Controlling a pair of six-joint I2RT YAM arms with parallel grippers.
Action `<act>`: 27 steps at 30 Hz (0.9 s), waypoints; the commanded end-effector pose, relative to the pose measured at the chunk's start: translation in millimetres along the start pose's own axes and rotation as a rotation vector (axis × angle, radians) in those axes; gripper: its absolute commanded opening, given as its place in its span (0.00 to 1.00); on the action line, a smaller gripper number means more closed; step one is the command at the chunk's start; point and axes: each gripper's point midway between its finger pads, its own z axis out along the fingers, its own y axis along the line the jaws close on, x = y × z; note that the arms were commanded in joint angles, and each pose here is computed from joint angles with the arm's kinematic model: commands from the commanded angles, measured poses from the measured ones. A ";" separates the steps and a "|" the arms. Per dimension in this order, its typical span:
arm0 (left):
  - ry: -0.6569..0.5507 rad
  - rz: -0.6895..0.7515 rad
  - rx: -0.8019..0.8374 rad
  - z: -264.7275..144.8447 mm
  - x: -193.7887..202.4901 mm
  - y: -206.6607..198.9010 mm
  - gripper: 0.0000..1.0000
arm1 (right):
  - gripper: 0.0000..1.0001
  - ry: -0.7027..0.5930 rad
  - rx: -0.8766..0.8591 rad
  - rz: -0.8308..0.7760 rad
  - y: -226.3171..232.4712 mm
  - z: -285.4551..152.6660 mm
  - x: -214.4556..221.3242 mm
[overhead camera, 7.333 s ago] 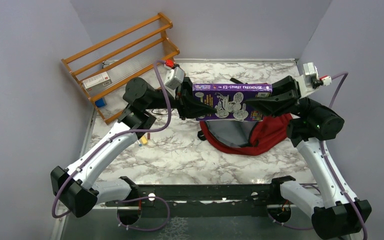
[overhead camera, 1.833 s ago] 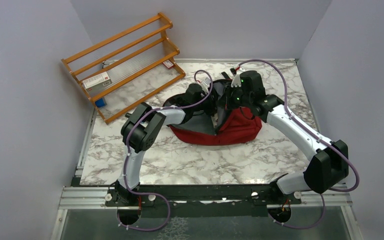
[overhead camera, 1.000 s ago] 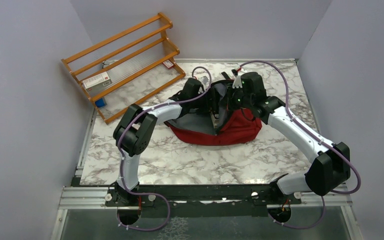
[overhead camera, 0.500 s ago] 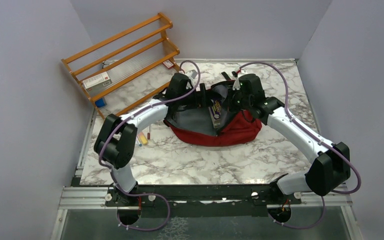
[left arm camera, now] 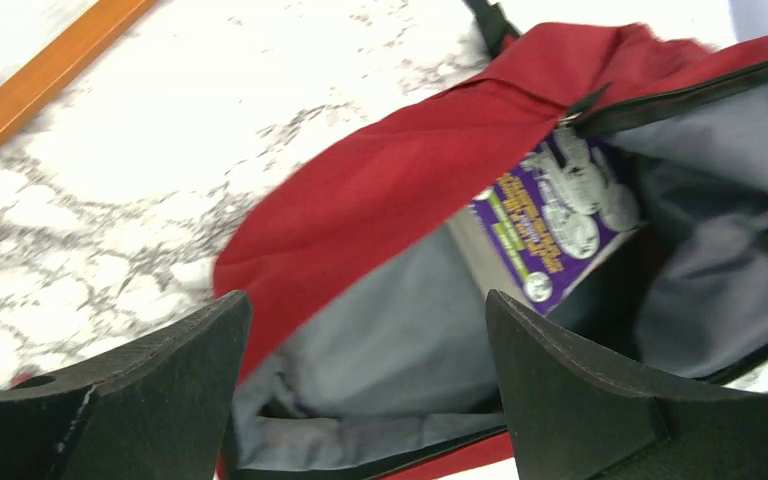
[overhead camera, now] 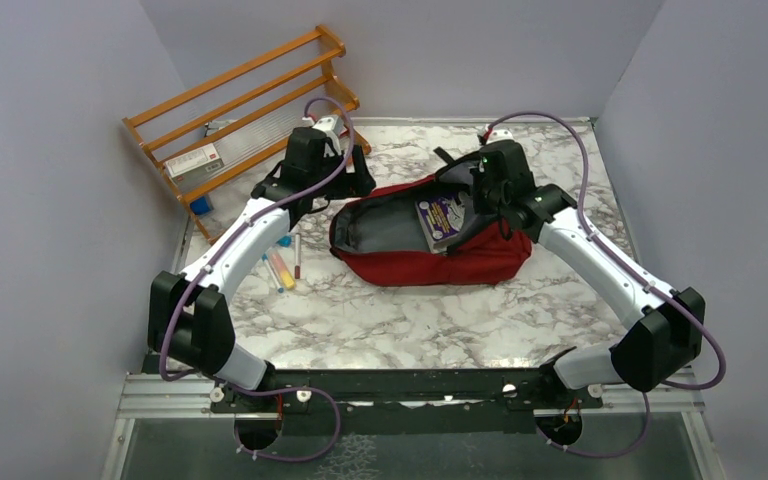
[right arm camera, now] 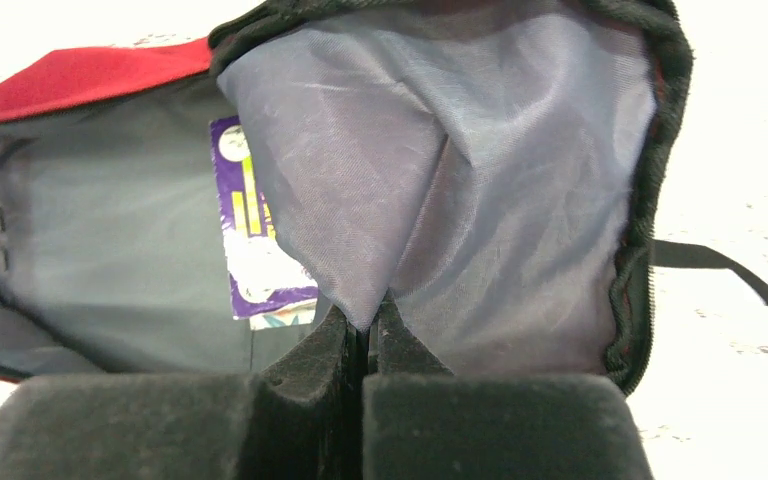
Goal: Pack the student bag
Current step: Place the book in the student bag, then adjust the student bag at the center of the board.
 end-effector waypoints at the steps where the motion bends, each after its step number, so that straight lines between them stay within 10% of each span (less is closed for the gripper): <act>1: 0.061 0.056 -0.129 -9.4 19.5 34.0 0.87 | 0.01 -0.080 0.151 -0.052 -36.2 -18.4 -30.3; 27: 0.313 -0.080 -0.096 -42.0 138.4 45.7 0.79 | 0.01 0.040 -0.097 -0.075 9.4 9.6 1.3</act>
